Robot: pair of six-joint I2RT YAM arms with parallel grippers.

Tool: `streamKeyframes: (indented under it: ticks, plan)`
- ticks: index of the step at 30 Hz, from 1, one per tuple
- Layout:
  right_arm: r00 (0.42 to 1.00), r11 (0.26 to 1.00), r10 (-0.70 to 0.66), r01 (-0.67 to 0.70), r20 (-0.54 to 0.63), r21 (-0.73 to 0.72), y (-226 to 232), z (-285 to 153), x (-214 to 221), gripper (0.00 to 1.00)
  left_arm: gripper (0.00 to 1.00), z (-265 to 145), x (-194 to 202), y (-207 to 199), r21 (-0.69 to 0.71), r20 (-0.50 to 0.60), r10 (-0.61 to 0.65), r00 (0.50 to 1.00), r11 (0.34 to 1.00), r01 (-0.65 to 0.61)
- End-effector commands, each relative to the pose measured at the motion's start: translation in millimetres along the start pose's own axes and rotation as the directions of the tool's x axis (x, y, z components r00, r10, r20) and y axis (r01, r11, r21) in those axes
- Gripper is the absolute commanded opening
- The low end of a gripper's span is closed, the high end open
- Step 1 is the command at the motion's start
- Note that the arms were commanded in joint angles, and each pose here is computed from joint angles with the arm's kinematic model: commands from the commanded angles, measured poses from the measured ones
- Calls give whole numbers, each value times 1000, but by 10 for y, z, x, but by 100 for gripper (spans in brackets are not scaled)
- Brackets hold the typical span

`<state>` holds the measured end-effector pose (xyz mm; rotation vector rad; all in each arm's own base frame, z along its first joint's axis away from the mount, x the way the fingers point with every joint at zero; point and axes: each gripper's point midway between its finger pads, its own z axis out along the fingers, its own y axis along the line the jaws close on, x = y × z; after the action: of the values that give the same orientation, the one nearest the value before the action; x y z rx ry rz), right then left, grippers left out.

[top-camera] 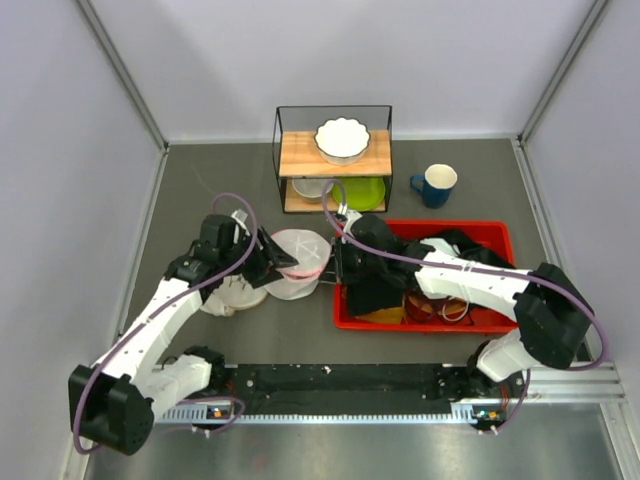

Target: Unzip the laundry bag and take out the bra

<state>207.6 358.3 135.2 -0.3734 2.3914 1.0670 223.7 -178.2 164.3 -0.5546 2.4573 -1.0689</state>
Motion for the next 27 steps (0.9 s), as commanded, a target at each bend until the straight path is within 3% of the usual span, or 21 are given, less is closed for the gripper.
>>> streamKeyframes:
  ticks: [1,4,6,7,8,12,16,23,27]
  plan:
    - [1000,999,-9,10,29,-30,86,39,-77,0,62,165,-85,-175,59,17,14,1000,998,-15]
    - [1000,1000,-9,10,27,-28,75,42,-76,0,55,215,-64,-172,39,13,14,1000,999,-15]
    - [999,1000,-11,12,32,-28,70,34,-88,0,34,214,-77,-149,22,15,29,999,999,-30]
    - [999,1000,-9,10,31,-24,61,31,-83,0,12,185,-155,-172,2,46,43,998,999,-43]
    - [1000,1000,-6,7,31,-21,39,22,-87,0,0,161,-145,-122,-34,39,47,998,998,-46]
    - [998,1000,5,-7,63,22,-157,-67,-205,0,0,-25,-347,-92,-137,102,119,988,985,-105]
    - [996,995,16,-24,88,95,-510,-152,-214,0,0,-135,-667,-83,-128,176,113,978,988,-91]
    - [997,999,-43,42,67,9,-386,-166,-252,0,0,22,-781,-149,-71,73,106,992,992,-101]
    - [994,998,-62,61,88,19,-364,-204,-325,0,0,44,-824,-190,-63,68,128,989,990,-124]
